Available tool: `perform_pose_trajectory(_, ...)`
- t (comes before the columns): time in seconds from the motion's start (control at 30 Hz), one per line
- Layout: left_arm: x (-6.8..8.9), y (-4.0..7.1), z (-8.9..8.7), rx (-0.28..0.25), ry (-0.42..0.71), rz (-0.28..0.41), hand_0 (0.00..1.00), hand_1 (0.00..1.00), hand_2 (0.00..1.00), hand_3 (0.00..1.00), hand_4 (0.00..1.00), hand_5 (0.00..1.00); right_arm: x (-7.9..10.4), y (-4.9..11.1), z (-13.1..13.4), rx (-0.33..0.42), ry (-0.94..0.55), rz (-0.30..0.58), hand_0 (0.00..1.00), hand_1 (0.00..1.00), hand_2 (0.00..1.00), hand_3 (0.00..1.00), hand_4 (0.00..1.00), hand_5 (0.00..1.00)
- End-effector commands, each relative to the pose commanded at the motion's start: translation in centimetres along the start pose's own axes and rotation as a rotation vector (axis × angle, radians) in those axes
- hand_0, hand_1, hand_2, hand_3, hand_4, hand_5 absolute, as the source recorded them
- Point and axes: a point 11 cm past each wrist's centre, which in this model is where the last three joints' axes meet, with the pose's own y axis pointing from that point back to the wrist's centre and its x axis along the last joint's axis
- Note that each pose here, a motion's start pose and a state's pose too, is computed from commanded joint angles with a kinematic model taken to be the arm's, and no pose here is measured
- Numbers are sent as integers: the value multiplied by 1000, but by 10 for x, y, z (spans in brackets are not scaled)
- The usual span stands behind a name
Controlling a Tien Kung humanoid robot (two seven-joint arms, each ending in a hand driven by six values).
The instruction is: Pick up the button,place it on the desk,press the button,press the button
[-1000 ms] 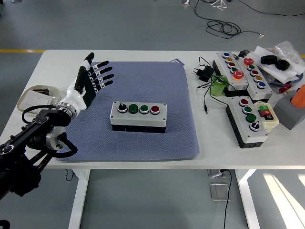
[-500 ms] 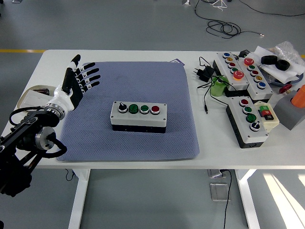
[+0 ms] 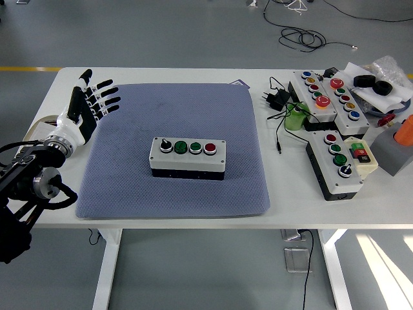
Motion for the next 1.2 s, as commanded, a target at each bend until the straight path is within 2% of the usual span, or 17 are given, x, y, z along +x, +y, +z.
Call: perform_pose_trajectory(1.2, 3, -2, 3, -5, 26, 17, 736, 725, 767, 766, 696, 998, -2, 1, -3, 4, 7, -4, 787, 797, 817, 751, 412, 479)
